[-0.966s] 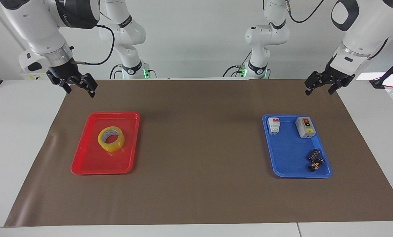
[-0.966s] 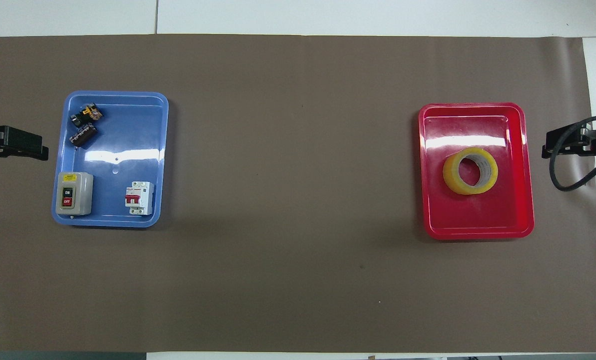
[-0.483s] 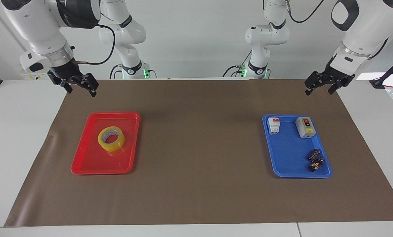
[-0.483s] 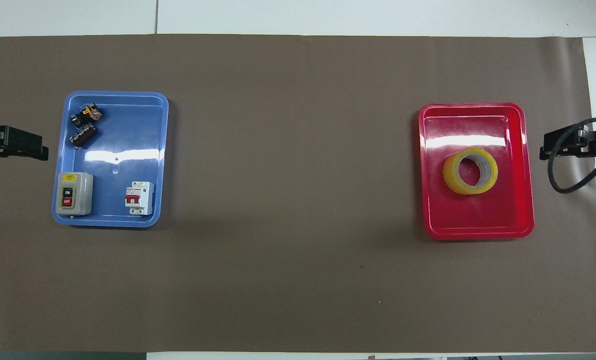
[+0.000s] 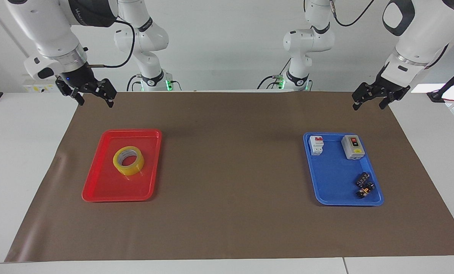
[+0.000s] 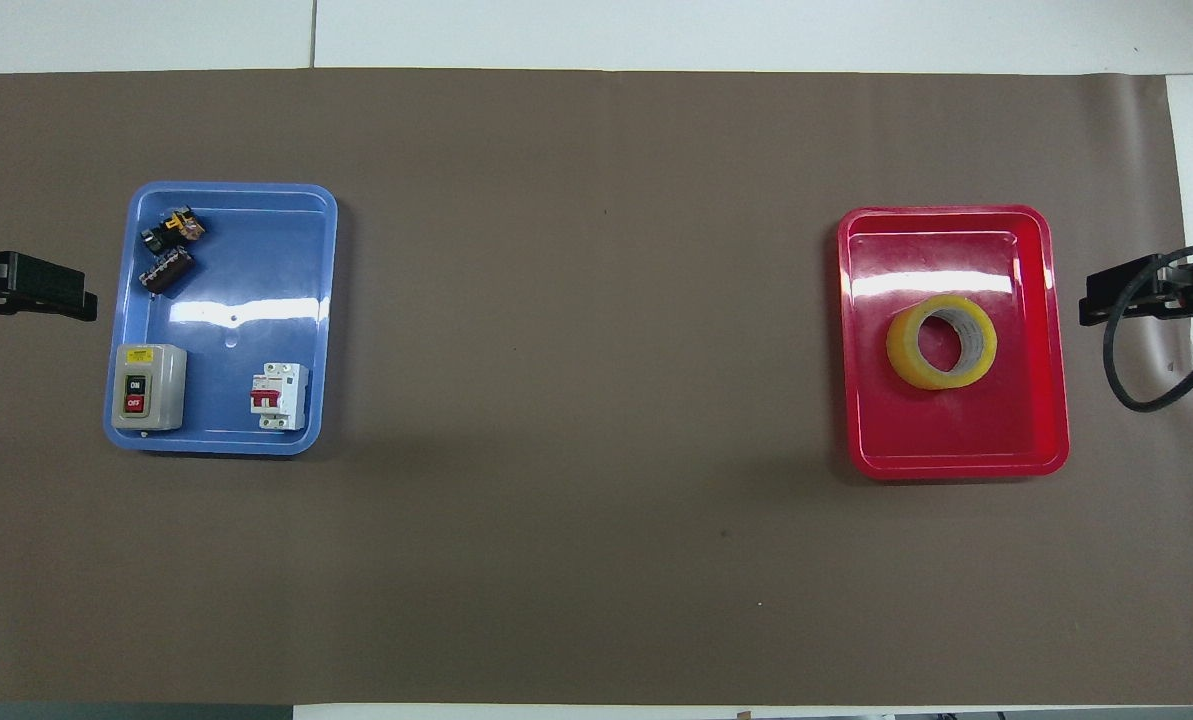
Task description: Place and move tape with both arms
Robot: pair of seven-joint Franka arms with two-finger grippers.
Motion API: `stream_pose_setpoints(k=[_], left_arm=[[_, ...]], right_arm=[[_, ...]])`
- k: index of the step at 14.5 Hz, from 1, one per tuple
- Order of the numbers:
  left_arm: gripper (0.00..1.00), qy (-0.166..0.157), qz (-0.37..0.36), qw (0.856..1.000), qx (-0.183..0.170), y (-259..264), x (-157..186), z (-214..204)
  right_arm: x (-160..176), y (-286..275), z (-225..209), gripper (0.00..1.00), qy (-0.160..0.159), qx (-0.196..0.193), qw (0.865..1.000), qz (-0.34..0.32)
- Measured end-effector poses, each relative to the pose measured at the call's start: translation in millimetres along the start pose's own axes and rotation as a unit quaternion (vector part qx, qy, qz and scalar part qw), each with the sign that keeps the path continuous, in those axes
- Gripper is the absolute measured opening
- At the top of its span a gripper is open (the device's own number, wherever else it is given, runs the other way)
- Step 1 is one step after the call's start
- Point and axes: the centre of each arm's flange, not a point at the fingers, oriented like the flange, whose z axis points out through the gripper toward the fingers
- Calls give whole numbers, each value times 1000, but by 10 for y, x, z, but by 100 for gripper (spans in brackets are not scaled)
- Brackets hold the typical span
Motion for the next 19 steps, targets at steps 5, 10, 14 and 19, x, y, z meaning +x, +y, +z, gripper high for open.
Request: stream_pose_setpoints(k=[5,10,14,19], left_arm=[[100,0,0,1000,0,0,0,0],[100,0,0,1000,0,0,0,0],[100,0,0,1000,0,0,0,0],[100,0,0,1000,0,0,0,0]], right_arm=[[40,-50,-1,100,3,-1,1000,-7],[36,-137,-7,100,4,-2,1000,-22],[36,-133,-9,100,4,-3,1000,-23],[35,-133,-10,100,4,-3,1000,-23]])
